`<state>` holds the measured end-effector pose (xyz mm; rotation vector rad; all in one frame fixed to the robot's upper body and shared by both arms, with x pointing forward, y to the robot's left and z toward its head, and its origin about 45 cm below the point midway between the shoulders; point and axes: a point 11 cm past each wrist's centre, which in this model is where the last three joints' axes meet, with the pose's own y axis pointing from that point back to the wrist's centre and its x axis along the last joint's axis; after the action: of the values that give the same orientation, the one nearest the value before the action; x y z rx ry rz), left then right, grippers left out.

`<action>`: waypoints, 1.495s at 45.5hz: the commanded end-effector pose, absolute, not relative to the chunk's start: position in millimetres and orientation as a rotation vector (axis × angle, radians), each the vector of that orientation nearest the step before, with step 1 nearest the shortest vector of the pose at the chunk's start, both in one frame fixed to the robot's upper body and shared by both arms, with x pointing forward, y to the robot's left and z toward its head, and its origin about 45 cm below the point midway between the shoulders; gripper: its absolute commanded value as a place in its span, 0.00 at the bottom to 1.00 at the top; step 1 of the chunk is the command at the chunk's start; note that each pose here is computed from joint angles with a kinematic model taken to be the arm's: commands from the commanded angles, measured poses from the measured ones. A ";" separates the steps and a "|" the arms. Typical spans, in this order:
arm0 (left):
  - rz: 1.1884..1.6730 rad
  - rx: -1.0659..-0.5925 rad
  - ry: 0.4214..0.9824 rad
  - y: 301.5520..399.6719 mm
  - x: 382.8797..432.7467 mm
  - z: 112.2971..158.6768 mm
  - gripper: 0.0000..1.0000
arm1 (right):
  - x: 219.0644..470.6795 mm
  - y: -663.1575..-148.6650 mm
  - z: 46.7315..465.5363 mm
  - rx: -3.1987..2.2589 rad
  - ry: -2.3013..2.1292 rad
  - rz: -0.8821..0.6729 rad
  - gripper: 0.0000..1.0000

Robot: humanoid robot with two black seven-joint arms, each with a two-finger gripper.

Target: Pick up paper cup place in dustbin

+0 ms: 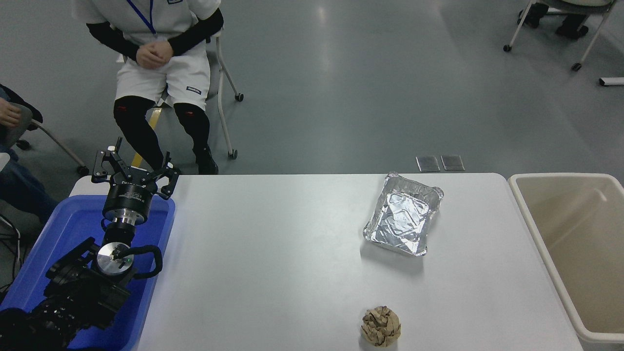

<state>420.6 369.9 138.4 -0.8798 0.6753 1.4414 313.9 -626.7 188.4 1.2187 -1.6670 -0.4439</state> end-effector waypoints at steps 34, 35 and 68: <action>1.439 -0.881 0.676 369.5 420.6 138.4 0.99 | 280.5 -595.4 87.3 1.023 -1.717 -0.495 0.00; 1.439 -0.881 0.676 369.5 420.6 138.4 0.99 | 280.5 -595.4 87.3 1.023 -1.717 -0.495 0.00; 1.439 -0.881 0.676 369.5 420.6 138.4 0.99 | 282.4 -605.2 97.2 0.902 -1.798 -0.414 0.99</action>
<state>420.6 369.7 138.5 -0.8806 0.6751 1.4395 280.1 -604.7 95.0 0.9507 -1.7621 -0.4467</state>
